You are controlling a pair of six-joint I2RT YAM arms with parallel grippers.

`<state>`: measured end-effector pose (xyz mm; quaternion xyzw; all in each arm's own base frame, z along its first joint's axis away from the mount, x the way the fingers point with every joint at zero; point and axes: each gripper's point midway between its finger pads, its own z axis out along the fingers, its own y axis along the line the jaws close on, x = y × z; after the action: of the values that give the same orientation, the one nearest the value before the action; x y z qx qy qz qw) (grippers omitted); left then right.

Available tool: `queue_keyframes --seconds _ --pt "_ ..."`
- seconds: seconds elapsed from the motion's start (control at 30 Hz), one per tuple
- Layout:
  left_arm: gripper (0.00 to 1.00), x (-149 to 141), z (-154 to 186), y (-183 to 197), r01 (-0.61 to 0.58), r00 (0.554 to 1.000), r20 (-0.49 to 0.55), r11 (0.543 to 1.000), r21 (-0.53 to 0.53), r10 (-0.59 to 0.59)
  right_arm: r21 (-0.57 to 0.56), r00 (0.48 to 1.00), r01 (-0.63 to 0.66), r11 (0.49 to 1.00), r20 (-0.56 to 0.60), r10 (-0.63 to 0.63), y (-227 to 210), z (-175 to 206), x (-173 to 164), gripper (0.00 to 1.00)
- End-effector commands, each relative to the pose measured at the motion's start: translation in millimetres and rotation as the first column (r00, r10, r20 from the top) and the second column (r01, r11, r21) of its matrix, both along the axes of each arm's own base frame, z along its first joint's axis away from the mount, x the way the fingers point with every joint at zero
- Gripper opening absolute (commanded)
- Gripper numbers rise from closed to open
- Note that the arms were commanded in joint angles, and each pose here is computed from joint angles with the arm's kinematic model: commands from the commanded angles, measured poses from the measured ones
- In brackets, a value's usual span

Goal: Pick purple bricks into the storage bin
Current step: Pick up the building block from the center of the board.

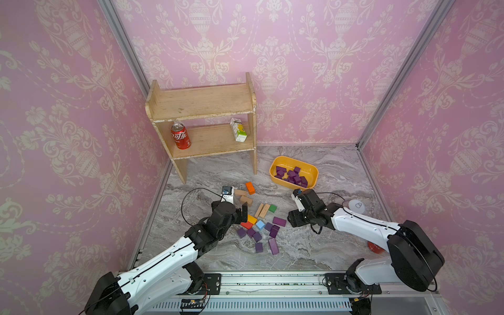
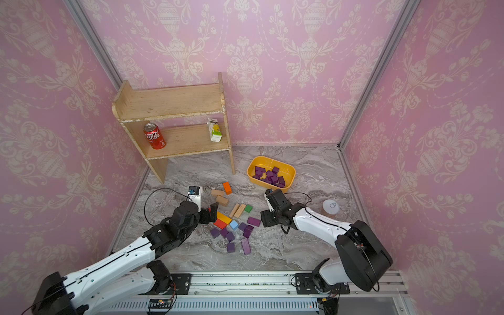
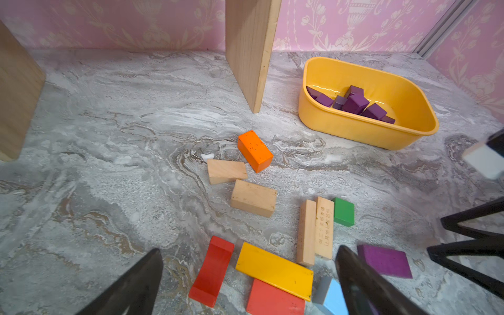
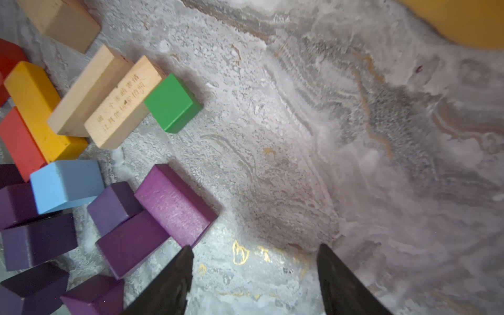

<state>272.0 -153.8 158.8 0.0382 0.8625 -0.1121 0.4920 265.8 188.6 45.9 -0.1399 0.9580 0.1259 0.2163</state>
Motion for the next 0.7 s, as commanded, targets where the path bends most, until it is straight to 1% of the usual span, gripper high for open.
queue_keyframes --seconds 0.0,0.13,0.27,0.43,0.53,0.67 --pt "0.99 4 7 -14 0.009 1.000 -0.021 0.995 -0.104 -0.011 0.012 1.000 -0.008 1.000 -0.006 0.008 9 2 4 0.71" --pt "0.99 6 1 -25 0.030 0.998 -0.041 0.988 -0.151 -0.037 0.000 0.999 -0.015 1.000 -0.034 0.015 12 -3 2 0.69" --pt "0.99 8 -5 -30 0.042 0.997 -0.058 0.988 -0.146 -0.051 -0.019 0.999 -0.025 1.000 -0.028 0.025 13 -2 0 0.68" --pt "0.99 5 -9 -34 0.064 0.993 -0.087 0.990 -0.128 -0.076 -0.040 0.997 -0.078 0.996 -0.026 0.077 19 0 -8 0.68" --pt "0.99 1 -8 -30 0.069 0.991 -0.104 0.992 -0.109 -0.081 -0.085 0.994 -0.104 0.991 -0.030 0.102 18 1 -11 0.63" --pt "0.99 -6 -9 -22 0.057 0.992 -0.103 0.992 -0.113 -0.069 -0.120 0.989 -0.148 0.982 -0.021 0.147 21 5 -11 0.62"
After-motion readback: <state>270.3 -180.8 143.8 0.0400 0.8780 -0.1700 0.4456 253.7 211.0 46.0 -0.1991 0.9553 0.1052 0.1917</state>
